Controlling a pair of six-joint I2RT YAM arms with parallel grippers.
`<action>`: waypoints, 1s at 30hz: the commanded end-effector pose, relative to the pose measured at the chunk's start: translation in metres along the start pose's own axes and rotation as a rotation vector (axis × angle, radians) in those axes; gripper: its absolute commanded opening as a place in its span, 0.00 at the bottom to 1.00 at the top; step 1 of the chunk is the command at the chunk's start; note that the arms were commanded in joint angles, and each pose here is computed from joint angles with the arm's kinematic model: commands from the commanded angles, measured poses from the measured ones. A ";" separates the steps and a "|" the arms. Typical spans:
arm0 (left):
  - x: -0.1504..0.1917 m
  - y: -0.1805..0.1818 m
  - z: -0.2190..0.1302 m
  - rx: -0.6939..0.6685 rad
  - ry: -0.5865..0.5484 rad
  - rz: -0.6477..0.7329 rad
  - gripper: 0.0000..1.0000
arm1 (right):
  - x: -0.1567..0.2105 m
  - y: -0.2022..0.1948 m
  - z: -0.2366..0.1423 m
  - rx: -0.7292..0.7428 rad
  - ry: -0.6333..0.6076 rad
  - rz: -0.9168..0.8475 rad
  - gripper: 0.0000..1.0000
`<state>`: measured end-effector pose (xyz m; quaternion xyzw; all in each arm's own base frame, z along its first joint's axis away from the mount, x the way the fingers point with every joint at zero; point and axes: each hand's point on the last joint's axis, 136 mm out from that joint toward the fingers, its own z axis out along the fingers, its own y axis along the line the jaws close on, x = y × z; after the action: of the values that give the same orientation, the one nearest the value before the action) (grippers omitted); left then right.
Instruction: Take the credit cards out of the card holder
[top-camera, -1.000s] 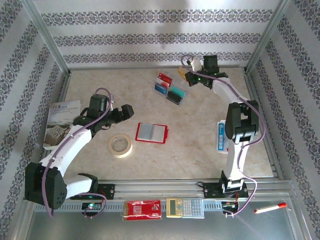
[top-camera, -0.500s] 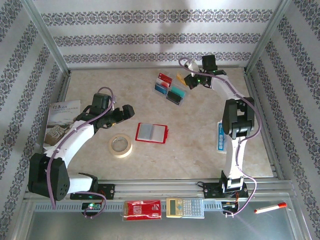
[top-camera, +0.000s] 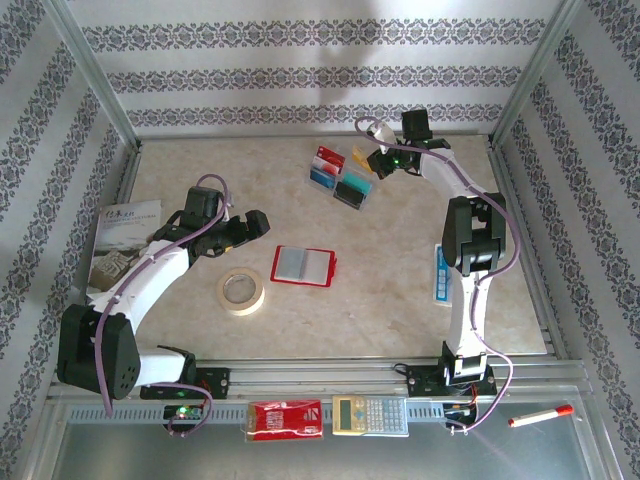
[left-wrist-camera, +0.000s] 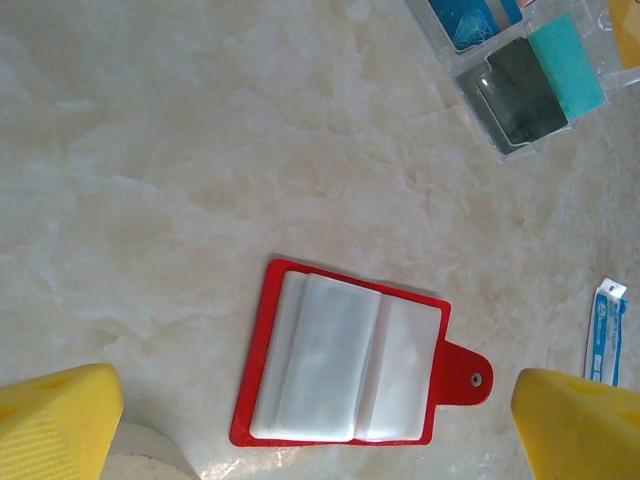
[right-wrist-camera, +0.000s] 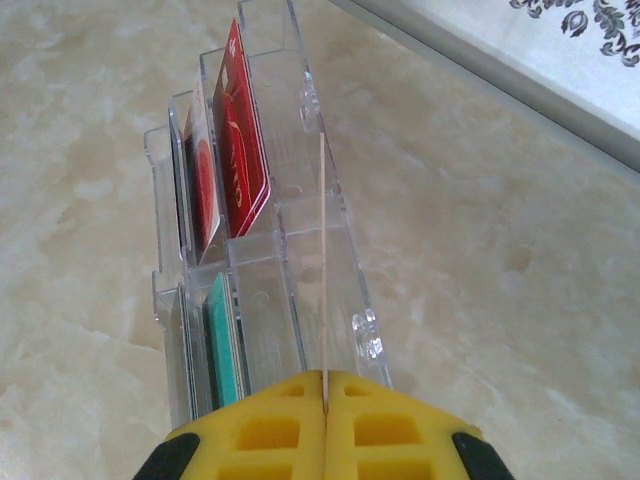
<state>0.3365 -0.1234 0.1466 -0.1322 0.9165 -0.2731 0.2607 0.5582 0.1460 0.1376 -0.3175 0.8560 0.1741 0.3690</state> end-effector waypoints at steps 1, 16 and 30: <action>-0.003 -0.001 -0.005 -0.004 0.009 0.015 1.00 | -0.025 0.009 -0.013 -0.004 -0.043 -0.063 0.00; -0.001 0.002 -0.001 -0.008 0.020 0.010 1.00 | -0.018 0.009 -0.016 -0.002 -0.037 -0.164 0.00; 0.000 0.004 0.003 -0.011 0.029 0.009 1.00 | -0.022 0.004 -0.018 0.005 -0.045 -0.170 0.00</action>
<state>0.3369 -0.1241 0.1386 -0.1330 0.9203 -0.2703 0.2497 0.5589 0.1470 0.1492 -0.3687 0.8311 0.1531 0.3872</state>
